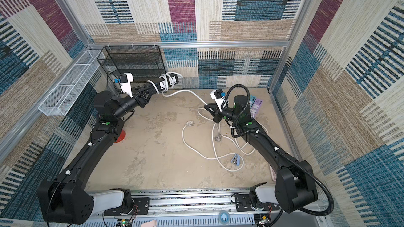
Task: Unwrap the cord wrapped around the power strip
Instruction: Unwrap the power cord from the power strip.
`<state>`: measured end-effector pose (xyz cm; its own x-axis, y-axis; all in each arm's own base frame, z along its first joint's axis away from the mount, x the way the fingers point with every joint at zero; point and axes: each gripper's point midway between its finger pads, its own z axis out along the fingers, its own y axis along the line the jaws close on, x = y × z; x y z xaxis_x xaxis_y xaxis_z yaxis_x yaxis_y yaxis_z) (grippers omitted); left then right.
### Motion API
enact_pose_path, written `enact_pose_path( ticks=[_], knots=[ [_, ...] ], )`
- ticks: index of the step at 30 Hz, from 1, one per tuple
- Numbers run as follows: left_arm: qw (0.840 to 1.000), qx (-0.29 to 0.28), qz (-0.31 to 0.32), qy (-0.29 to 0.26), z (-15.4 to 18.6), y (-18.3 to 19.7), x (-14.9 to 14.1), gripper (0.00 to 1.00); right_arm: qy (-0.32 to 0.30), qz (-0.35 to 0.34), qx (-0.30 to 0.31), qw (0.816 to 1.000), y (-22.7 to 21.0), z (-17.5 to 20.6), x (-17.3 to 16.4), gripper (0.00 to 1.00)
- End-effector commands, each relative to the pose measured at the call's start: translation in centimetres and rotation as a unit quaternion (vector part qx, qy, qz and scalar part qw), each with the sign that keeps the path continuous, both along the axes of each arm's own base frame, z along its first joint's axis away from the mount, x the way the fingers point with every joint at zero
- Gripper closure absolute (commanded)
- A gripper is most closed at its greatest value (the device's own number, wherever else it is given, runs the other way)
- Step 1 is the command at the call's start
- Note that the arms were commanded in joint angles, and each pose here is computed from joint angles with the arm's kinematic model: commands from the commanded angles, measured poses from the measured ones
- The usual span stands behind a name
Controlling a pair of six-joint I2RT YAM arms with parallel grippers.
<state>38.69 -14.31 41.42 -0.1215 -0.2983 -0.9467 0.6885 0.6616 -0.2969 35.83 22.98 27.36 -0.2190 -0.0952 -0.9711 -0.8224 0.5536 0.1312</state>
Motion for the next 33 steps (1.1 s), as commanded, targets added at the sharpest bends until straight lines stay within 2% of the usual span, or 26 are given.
enact_pose_path(
  ticks=[1,6,14,21,24,29,33],
  knots=[
    [0.996,-0.030,-0.038,-0.071,4.3,-0.6,-2.1,1.00,0.026,0.004,0.024,0.999,0.5,-1.9,0.5,1.00],
    [0.990,-0.054,-0.106,-0.082,6.0,-2.3,-3.9,1.00,0.070,-0.008,0.036,0.997,1.3,-5.3,3.3,1.00],
    [0.978,-0.050,-0.193,-0.061,4.9,-6.2,-6.2,1.00,0.083,-0.022,0.050,0.995,3.4,-5.6,10.7,1.00],
    [0.975,-0.027,-0.218,-0.028,2.0,-8.9,-6.2,1.00,0.057,-0.029,0.054,0.996,4.1,-2.4,15.8,1.00],
    [0.975,-0.018,-0.220,0.006,-0.1,-9.8,-5.7,1.00,0.039,-0.035,0.058,0.997,3.4,-0.1,17.1,1.00],
    [0.974,-0.010,-0.223,0.040,-2.6,-10.9,-4.7,1.00,0.005,-0.048,0.067,0.997,1.1,4.3,18.2,1.00],
    [0.975,0.000,-0.211,0.072,-4.5,-11.2,-3.3,1.00,-0.027,-0.060,0.074,0.995,-1.1,8.2,17.7,1.00]
  ],
)
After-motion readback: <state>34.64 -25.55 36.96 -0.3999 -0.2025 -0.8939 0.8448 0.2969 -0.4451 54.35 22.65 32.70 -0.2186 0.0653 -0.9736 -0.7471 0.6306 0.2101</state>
